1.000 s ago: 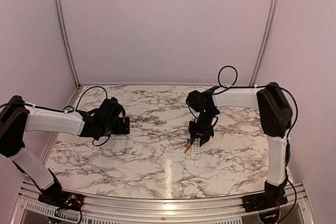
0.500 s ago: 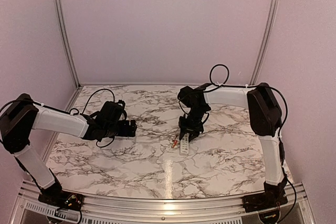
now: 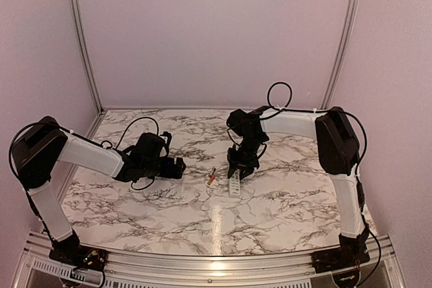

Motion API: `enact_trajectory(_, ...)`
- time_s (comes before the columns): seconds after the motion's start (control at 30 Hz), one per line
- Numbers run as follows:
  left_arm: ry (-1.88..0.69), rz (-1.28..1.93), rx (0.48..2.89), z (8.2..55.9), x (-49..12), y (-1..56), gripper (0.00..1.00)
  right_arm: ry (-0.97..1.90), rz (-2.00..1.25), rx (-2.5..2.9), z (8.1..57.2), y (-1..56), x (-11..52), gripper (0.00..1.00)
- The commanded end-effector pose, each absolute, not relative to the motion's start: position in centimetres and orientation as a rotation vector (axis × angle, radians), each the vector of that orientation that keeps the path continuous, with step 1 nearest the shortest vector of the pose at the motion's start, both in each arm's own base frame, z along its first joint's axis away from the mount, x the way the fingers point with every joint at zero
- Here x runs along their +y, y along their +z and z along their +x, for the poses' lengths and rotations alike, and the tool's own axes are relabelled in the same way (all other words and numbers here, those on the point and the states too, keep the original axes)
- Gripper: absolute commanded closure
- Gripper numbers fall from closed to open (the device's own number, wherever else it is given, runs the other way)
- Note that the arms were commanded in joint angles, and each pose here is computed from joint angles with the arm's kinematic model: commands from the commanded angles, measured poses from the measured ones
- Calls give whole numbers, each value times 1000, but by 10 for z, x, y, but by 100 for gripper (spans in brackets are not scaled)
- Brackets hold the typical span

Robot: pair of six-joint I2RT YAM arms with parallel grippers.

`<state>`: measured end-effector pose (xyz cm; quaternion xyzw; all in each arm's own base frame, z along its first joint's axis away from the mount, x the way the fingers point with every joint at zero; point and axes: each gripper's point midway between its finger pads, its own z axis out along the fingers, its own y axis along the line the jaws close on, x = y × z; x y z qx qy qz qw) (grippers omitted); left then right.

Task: Load the batteries into the remote control
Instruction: Move the remote control to the center of the board, then pick up the remote control from the center of the board.

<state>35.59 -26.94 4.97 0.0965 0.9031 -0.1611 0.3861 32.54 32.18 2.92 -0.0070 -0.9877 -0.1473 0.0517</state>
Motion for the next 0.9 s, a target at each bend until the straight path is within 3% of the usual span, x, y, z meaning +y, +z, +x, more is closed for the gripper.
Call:
enact_trajectory(0.0,-470,273,2259,365,-283,58,4,-411,38,-3052,335,12,324,100)
enact_trajectory(0.3,-476,327,2272,372,-296,50,7,-442,31,-3090,343,24,315,100)
enact_trajectory(0.87,-165,418,2375,386,-290,8,13,-466,-1,-3244,361,64,276,100)
